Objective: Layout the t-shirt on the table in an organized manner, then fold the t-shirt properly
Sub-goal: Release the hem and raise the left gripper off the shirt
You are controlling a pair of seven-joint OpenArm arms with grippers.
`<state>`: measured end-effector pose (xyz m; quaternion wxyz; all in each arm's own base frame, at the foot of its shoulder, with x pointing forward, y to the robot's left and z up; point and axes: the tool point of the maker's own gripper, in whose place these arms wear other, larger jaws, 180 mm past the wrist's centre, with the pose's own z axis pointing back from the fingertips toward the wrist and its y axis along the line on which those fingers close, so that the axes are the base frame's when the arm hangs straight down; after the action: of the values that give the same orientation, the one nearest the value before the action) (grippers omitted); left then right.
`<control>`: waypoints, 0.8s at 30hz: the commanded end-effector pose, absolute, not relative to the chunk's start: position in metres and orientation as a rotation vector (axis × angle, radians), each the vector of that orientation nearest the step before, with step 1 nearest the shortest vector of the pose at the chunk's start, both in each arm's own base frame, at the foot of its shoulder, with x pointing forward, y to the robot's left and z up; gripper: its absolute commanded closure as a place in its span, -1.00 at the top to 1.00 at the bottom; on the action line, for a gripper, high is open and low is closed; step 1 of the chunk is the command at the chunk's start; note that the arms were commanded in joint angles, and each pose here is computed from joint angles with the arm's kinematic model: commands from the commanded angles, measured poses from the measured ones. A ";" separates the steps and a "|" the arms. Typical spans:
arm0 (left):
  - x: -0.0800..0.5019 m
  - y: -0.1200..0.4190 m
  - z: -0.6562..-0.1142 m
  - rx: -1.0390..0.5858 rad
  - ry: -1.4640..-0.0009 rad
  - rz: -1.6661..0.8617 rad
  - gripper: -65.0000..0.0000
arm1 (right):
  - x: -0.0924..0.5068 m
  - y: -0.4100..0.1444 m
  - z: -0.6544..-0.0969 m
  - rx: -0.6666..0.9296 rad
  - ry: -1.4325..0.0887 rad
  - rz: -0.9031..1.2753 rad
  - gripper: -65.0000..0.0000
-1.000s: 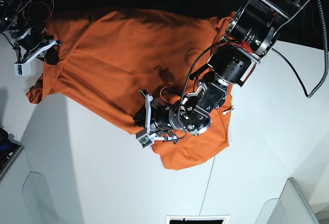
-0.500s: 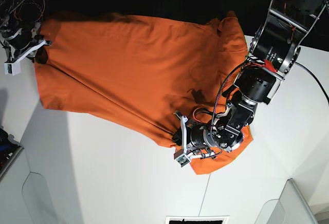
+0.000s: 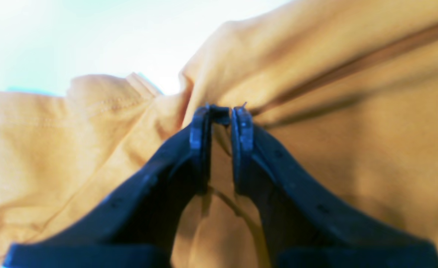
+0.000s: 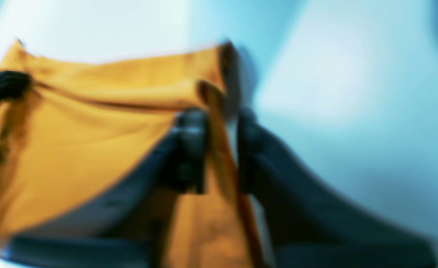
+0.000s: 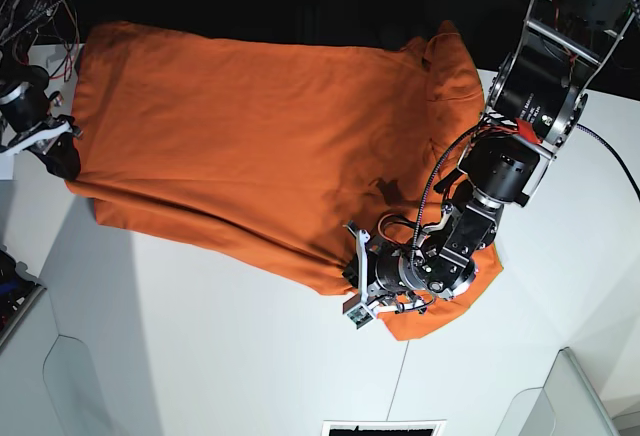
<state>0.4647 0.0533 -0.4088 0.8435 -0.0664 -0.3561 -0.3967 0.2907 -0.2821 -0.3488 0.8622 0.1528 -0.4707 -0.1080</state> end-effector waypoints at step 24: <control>0.338 0.127 -0.369 -0.400 -0.590 -0.911 -0.65 | 0.413 -0.212 -0.347 0.257 -0.971 0.120 -1.00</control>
<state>0.3253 0.1293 -0.3855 0.8468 -0.1867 -0.2542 -0.4283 0.4007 -0.2070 -0.3681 0.8901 0.1258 -0.4346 0.0556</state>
